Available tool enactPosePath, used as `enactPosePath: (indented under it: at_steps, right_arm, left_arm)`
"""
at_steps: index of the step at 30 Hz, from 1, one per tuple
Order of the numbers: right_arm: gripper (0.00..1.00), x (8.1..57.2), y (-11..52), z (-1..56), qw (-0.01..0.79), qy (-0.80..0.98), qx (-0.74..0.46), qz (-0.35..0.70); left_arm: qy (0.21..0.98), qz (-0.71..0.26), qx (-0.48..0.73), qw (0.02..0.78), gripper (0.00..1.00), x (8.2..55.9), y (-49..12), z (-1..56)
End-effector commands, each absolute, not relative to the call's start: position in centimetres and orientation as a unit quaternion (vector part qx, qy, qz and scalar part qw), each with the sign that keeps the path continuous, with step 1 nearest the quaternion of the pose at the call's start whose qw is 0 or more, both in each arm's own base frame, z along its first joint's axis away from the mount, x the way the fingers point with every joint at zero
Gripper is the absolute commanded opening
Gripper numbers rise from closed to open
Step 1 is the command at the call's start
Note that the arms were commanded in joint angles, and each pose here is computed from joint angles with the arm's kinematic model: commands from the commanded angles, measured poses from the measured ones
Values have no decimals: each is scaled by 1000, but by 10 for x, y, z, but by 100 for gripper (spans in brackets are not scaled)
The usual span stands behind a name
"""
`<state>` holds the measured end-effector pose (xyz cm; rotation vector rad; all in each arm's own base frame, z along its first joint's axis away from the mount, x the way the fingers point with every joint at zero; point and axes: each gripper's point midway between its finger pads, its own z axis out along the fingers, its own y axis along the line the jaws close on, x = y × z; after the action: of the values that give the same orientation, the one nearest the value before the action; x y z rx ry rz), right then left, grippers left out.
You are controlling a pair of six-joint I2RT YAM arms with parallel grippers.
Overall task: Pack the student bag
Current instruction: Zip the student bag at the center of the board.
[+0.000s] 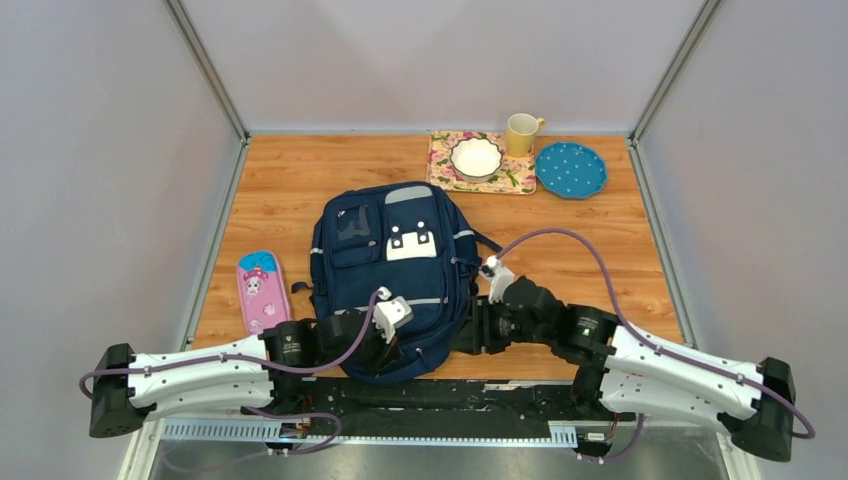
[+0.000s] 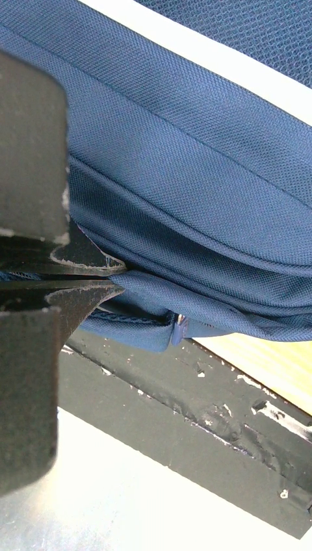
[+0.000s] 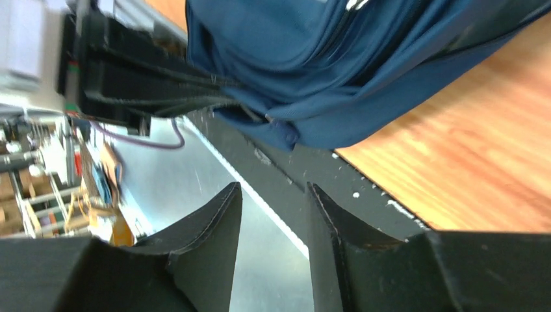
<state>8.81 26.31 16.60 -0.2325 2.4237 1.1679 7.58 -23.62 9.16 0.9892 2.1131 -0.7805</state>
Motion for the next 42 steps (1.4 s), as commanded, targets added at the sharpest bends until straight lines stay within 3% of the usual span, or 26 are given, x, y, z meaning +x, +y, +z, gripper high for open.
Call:
enactPosePath:
  at_steps: [1, 4, 5, 10, 14, 25, 42]
  right_arm:
    - [44, 67, 305, 184, 192, 845, -127, 483]
    - [44, 65, 317, 172, 192, 858, -132, 458]
    - [44, 65, 317, 166, 196, 866, -131, 441]
    - [46, 85, 292, 151, 242, 888, -88, 381]
    - [48, 88, 278, 155, 263, 878, -60, 395]
    - [49, 93, 252, 150, 284, 876, -18, 389]
    - [50, 96, 254, 143, 283, 882, -16, 376]
  left_arm:
    - [766, -353, 360, 399, 0, 88, -264, 148]
    - [769, -347, 357, 401, 6, 90, -262, 150]
    - [773, -341, 356, 400, 19, 91, -260, 150]
    - [756, -345, 345, 437, 52, 98, -254, 201]
    - [755, -291, 359, 466, 61, 113, -241, 208]
    - [754, -153, 500, 397, 63, 123, -243, 123]
    - [713, -51, 531, 455, 61, 143, -239, 100]
